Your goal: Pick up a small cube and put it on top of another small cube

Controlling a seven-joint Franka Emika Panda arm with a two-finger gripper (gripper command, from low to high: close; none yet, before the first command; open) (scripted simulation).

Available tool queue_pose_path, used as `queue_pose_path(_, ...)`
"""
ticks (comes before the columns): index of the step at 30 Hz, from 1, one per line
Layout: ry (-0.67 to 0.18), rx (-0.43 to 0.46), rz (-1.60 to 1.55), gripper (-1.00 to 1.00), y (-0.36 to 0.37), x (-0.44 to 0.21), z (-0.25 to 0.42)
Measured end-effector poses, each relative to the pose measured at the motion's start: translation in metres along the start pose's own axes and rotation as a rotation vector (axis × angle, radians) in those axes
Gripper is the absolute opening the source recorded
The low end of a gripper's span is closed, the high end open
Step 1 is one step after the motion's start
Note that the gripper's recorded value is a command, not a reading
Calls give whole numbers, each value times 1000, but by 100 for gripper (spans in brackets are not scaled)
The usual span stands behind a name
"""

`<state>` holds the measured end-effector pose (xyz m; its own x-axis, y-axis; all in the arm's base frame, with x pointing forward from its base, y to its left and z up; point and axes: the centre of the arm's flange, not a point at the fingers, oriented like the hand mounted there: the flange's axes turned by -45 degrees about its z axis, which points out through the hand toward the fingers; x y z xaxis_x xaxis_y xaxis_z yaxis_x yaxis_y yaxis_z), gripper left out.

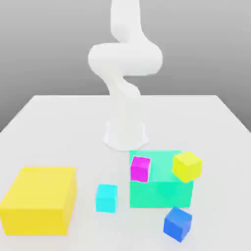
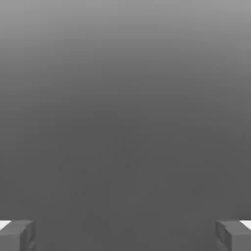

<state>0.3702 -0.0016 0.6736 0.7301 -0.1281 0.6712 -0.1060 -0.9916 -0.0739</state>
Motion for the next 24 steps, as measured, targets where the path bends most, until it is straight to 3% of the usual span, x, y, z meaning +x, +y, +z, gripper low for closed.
queue_pose_path(12, -246, -162, 562, 0, 31, -82, 185)
queue_pose_path(24, -433, -415, 1118, 0, 71, -223, 302)
